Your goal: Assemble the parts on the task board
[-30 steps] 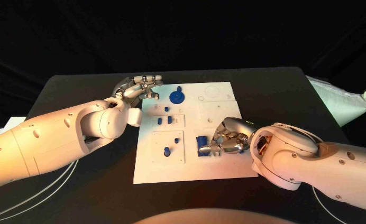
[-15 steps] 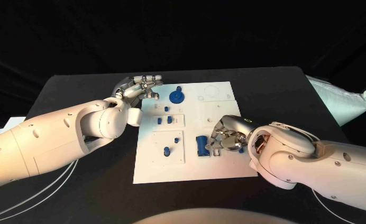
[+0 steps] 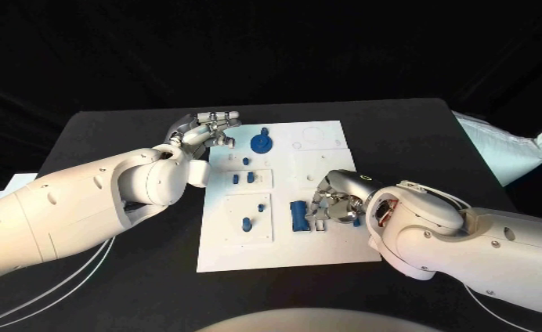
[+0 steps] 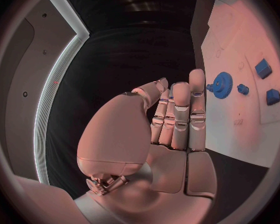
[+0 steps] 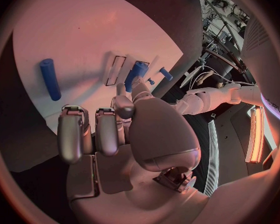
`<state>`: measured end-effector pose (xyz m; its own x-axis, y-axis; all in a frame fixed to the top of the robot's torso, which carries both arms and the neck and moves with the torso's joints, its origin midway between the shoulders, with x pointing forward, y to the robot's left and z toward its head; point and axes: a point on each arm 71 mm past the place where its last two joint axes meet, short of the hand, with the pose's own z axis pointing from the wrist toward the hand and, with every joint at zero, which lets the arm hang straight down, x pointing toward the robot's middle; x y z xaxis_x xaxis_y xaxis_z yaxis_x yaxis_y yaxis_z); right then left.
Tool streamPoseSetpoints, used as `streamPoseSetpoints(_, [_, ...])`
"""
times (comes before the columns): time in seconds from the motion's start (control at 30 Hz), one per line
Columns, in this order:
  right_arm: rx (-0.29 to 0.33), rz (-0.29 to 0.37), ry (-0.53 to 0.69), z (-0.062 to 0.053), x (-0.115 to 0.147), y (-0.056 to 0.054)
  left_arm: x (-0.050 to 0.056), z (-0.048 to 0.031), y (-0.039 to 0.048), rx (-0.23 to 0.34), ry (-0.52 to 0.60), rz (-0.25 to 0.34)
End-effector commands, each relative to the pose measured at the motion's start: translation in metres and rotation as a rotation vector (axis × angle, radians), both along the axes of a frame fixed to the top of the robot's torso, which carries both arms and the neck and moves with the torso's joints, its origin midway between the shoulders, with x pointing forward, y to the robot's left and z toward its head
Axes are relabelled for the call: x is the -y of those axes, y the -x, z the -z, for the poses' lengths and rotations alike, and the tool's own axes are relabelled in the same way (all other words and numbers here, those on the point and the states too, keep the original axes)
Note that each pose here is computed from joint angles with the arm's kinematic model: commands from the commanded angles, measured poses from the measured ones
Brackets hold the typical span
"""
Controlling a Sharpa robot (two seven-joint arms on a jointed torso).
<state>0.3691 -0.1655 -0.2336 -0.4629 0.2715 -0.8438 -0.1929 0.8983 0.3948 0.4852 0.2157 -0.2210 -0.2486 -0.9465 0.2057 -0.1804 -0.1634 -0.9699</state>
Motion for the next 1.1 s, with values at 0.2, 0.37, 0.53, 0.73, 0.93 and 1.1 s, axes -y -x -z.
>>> streamPoseSetpoints(0.2, [0.001, 0.07, -0.018, -0.012, 0.026, 0.0, 0.001, -0.0011, 0.0005, 0.006, 0.01, 0.017])
streamPoseSetpoints(0.37, [0.007, 0.116, 0.004, -0.025, 0.05, -0.003, 0.001, -0.0011, 0.0006, 0.006, 0.011, 0.018])
streamPoseSetpoints(0.53, [0.011, 0.146, 0.051, -0.028, 0.072, -0.005, 0.001, -0.0013, 0.001, 0.006, 0.012, 0.02])
streamPoseSetpoints(0.73, [-0.01, 0.154, 0.133, -0.021, 0.089, -0.006, 0.001, -0.0018, 0.0017, 0.008, 0.014, 0.024])
streamPoseSetpoints(0.93, [-0.046, 0.133, 0.169, -0.01, 0.088, -0.004, 0.003, -0.0019, 0.0021, 0.007, 0.017, 0.031])
streamPoseSetpoints(1.1, [-0.048, 0.107, 0.192, -0.003, 0.082, -0.003, 0.002, -0.0018, 0.002, 0.006, 0.017, 0.032])
